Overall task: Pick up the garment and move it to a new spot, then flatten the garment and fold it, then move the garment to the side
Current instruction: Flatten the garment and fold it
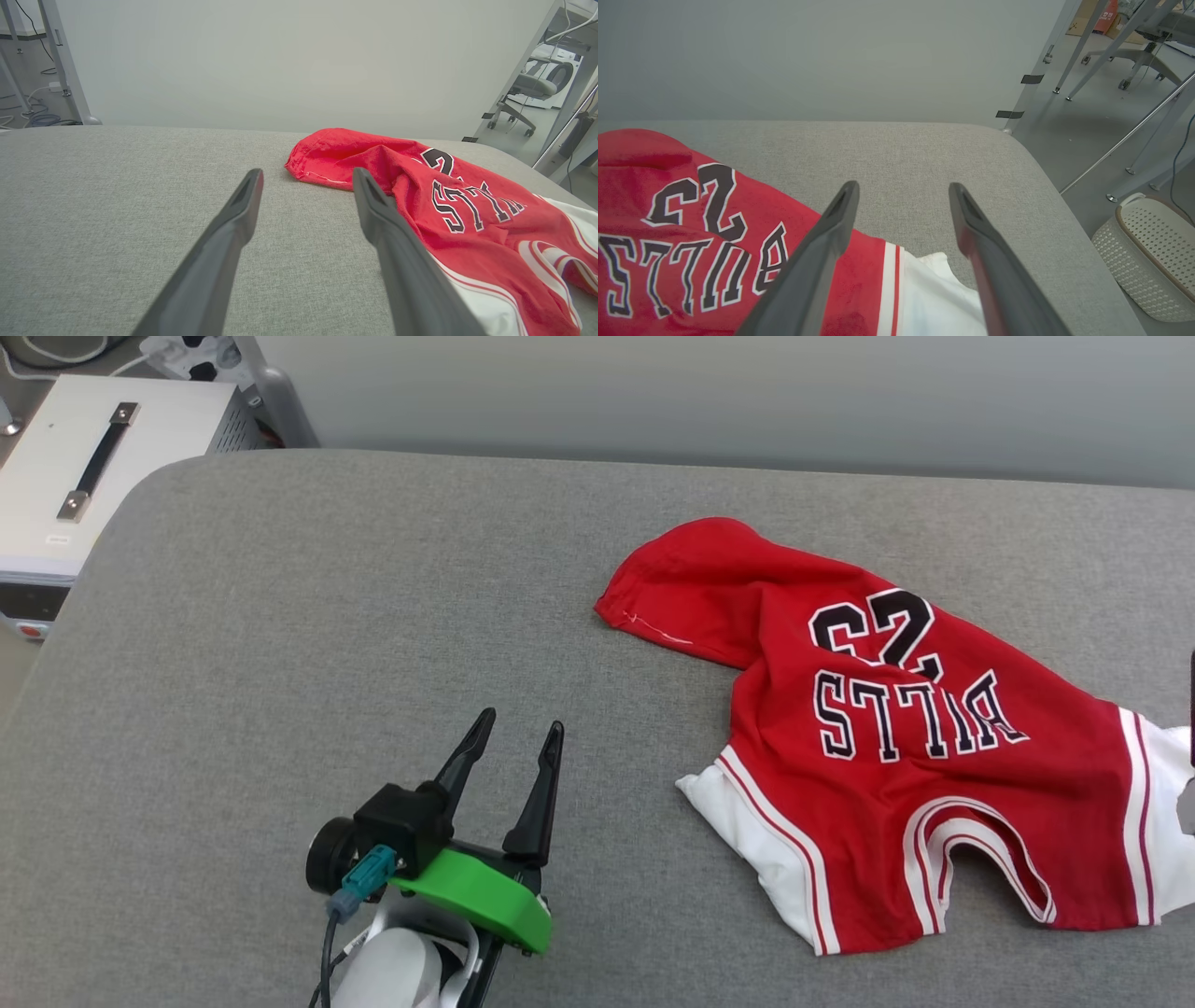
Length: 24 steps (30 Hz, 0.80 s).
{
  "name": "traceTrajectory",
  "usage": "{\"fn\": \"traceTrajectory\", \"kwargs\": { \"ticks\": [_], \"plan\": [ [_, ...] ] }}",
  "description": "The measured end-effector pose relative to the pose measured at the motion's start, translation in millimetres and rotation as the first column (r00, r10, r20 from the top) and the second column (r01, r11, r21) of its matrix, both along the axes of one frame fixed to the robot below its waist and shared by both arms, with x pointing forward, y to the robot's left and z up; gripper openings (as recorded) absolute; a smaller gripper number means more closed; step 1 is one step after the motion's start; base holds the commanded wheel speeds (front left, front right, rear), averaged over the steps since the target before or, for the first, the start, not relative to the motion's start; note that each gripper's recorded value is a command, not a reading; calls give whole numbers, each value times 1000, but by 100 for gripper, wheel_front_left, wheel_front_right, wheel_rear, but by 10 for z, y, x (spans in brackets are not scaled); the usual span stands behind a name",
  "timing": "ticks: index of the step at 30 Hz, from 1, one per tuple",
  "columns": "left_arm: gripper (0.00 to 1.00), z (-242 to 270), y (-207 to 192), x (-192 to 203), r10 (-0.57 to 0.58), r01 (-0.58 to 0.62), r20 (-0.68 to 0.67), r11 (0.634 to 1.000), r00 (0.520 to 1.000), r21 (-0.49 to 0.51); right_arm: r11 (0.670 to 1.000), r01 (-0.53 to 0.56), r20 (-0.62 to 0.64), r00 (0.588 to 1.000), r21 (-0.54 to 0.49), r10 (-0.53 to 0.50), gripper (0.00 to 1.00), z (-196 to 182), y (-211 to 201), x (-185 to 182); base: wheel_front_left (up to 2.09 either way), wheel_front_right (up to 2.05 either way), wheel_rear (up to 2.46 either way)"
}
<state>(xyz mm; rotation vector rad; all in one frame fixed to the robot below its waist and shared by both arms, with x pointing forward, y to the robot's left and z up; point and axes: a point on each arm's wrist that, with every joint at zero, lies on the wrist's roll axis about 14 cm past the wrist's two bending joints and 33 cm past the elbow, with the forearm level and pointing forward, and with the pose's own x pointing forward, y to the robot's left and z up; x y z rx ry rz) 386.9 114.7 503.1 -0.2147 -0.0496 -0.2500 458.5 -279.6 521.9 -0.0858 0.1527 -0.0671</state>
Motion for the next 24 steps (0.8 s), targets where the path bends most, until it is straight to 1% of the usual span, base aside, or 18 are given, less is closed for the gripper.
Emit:
{"fn": "traceTrajectory", "kwargs": {
  "ticks": [3,7,12,15,18,24],
  "plan": [
    [100,45,-38,-8,-9,9,10,1000,1000,-16,998,-54,137,989,15,51,100,254,170,-64,0,0,0],
    [100,97,-61,-41,-12,13,23,999,1000,-35,995,-89,275,959,54,71,100,440,341,-268,0,0,0],
    [100,87,-116,-136,-25,26,18,998,1000,-50,985,-125,383,921,116,72,100,514,559,-540,0,0,0],
    [100,76,-194,-201,-47,48,14,997,999,-53,979,-127,410,911,160,51,100,492,644,-689,0,0,0],
    [100,58,-201,-240,-47,48,6,997,999,-65,974,-117,410,912,193,29,100,438,677,-796,0,0,0],
    [100,43,-261,-242,-65,65,0,995,998,-73,973,-115,393,919,201,27,100,355,714,-853,0,0,0]
  ]
}}
